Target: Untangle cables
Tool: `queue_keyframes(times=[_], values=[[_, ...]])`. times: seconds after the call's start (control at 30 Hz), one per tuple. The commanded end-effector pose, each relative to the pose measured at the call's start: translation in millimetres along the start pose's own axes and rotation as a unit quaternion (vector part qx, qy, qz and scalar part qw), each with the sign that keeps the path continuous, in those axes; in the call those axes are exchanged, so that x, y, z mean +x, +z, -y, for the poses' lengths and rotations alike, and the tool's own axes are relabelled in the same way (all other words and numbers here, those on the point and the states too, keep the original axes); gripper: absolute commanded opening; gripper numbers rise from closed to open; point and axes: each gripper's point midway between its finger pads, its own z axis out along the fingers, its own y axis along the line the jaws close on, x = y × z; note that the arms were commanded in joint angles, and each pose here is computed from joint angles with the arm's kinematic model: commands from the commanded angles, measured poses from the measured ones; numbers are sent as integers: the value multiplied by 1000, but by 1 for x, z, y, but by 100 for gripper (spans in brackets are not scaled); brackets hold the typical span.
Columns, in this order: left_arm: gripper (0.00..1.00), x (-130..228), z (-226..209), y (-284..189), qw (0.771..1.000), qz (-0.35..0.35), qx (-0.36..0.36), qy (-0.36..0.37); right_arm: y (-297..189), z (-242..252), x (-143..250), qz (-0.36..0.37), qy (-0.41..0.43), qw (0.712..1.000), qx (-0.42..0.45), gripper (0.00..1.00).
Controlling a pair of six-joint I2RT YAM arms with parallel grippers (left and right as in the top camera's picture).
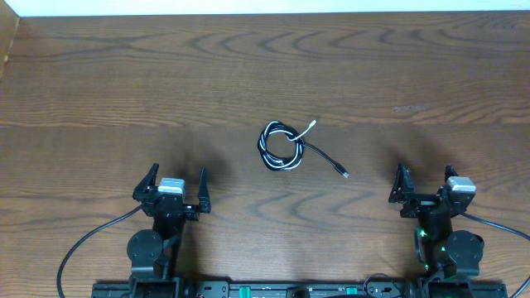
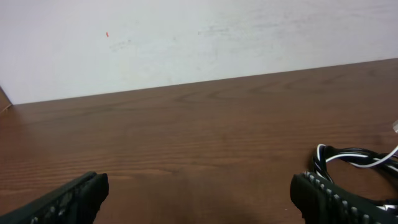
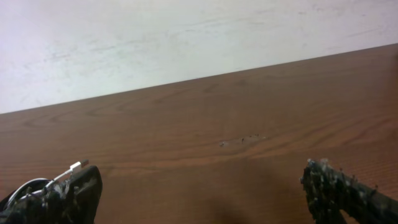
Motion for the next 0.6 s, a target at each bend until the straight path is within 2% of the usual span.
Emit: queue_keyframes(times=[0.0, 0.17, 0.33, 0.4, 0.57], values=[[98, 14, 6, 1, 1000, -21, 14, 5, 0, 3, 0, 1, 4, 1000, 7, 99], [98, 13, 6, 1, 1000, -19, 15, 5, 0, 3, 0, 1, 4, 1000, 7, 99], [99, -3, 27, -2, 997, 10, 79, 7, 0, 2, -3, 8, 4, 1000, 6, 99], [99, -11, 28, -4, 996, 14, 82, -15, 0, 2, -4, 8, 4, 1000, 5, 99], [99, -36, 26, -7, 996, -1, 83, -40, -2, -21, 1, -6, 5, 998, -62, 99]])
